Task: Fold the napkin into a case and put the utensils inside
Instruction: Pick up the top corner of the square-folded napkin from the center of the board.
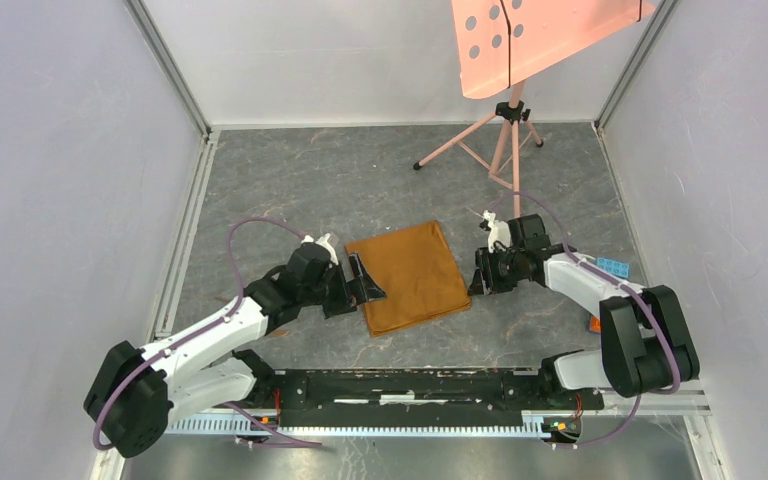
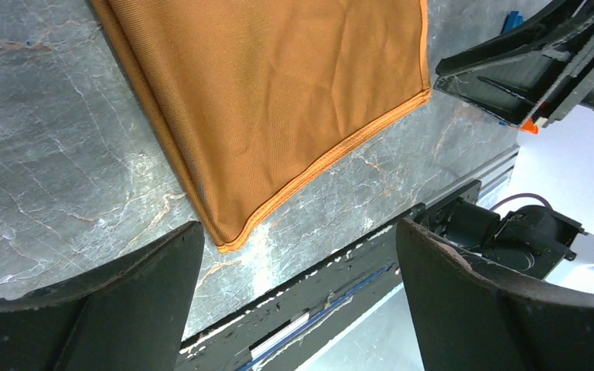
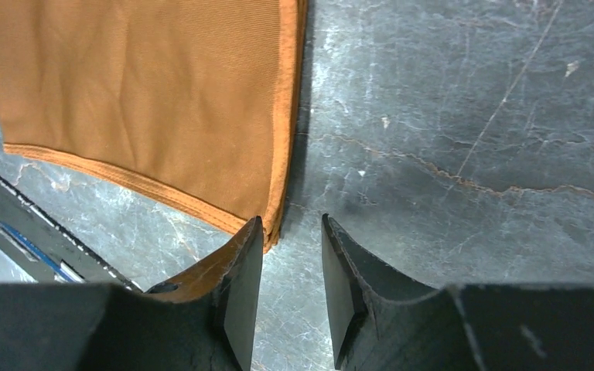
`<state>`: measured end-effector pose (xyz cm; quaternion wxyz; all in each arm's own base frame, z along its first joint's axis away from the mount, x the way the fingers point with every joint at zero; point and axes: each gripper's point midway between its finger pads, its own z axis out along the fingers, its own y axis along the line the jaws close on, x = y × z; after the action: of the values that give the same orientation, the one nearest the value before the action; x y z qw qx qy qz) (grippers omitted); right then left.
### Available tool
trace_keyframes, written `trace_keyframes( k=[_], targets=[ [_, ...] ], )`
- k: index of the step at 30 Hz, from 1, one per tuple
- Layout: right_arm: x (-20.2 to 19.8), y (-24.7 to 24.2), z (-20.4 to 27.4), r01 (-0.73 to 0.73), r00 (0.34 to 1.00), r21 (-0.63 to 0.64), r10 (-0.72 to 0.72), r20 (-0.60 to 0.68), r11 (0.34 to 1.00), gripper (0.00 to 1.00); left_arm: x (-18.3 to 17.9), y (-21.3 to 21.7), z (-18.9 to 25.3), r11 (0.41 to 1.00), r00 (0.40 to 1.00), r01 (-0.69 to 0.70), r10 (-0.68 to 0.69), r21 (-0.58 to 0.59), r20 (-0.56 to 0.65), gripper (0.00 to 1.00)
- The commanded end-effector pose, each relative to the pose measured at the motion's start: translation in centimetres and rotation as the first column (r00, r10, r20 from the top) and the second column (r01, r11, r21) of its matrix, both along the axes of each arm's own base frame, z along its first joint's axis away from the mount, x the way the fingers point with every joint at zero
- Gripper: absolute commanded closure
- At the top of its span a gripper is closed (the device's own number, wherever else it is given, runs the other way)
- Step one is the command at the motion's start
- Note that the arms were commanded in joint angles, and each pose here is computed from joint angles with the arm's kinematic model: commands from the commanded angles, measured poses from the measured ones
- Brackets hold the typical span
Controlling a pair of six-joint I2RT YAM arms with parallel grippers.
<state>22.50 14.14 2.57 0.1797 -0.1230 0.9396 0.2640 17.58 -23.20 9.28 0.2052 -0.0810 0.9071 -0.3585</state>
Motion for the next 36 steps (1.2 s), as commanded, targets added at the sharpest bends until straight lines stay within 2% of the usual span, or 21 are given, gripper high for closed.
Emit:
trace_keyframes(
  k=[1,5,26,36],
  targets=[
    [0.2,0.9,1.5,-0.035,0.998,0.051,0.032,0.061,0.998,0.61,1.0,-0.4,1.2,1.0,0.998,0.028,-0.029,0.005,0.064,0.0],
    [-0.2,1.1,1.2,-0.044,0.998,0.061,0.041,0.049,0.997,0.59,1.1,-0.3,0.9,1.0,0.998,0.023,-0.023,0.005,0.064,0.0],
    [-1.2,2.7,1.1,-0.1,0.995,0.093,0.098,0.028,0.991,0.72,1.0,-0.2,1.2,1.0,0.997,0.016,-0.015,-0.006,0.071,0.0],
    [-1.9,2.9,0.5,-0.107,0.994,0.096,0.107,0.005,0.99,0.73,1.0,-0.1,1.0,1.0,0.998,0.011,-0.011,-0.004,0.068,0.0]
  ],
)
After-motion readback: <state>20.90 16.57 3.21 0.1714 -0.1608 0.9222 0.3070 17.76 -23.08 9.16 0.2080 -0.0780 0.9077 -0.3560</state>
